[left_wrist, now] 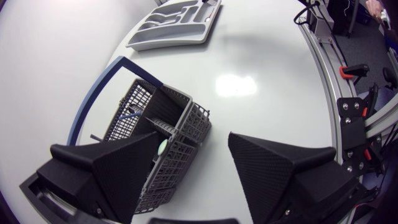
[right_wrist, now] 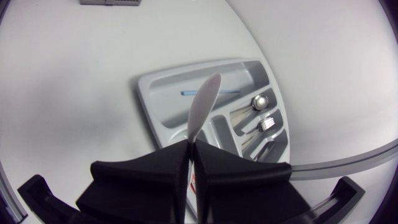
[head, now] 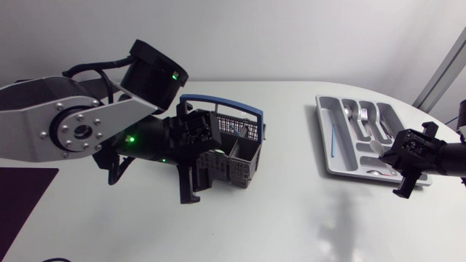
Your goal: Unload the cutlery basket into the drawer organizer.
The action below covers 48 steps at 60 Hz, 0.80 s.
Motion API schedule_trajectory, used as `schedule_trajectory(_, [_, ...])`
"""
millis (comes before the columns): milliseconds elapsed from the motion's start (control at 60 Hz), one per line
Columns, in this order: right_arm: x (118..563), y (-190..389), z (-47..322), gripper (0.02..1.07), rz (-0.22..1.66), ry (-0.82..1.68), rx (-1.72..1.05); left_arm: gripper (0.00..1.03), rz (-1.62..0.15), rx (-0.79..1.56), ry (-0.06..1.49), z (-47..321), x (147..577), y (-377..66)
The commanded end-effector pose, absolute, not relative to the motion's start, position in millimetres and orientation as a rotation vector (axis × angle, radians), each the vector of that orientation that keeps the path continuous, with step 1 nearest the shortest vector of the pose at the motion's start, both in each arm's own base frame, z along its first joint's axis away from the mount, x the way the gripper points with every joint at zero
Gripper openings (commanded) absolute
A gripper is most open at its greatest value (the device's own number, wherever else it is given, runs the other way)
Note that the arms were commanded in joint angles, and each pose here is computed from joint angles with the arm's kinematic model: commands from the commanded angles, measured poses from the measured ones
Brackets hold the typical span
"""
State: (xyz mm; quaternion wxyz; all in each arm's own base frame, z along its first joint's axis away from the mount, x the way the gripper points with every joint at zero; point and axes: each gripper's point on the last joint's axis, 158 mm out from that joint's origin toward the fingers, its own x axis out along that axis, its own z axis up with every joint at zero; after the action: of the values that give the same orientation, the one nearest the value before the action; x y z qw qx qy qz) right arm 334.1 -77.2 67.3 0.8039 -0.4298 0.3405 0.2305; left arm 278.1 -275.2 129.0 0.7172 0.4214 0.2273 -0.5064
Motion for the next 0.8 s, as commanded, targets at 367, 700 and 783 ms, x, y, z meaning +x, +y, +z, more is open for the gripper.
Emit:
schedule_trajectory(367, [362.7, -168.3, 6.6, 0.08, 0.354, 0.853, -1.094, 0.79, -1.104, 1.032, 0.504, 113.5, 278.3, -260.4])
schedule_trajectory(700, [352.8, -178.6, -24.2, 0.63, 0.347, 0.934, -1.194, 0.79, -1.086, 1.100, 0.503, 104.1, 277.2, -258.0])
schedule_trajectory(783, [348.9, -177.3, -27.8, 0.84, 0.351, 0.948, -1.192, 0.79, -1.078, 1.115, 0.494, 104.6, 277.9, -259.0])
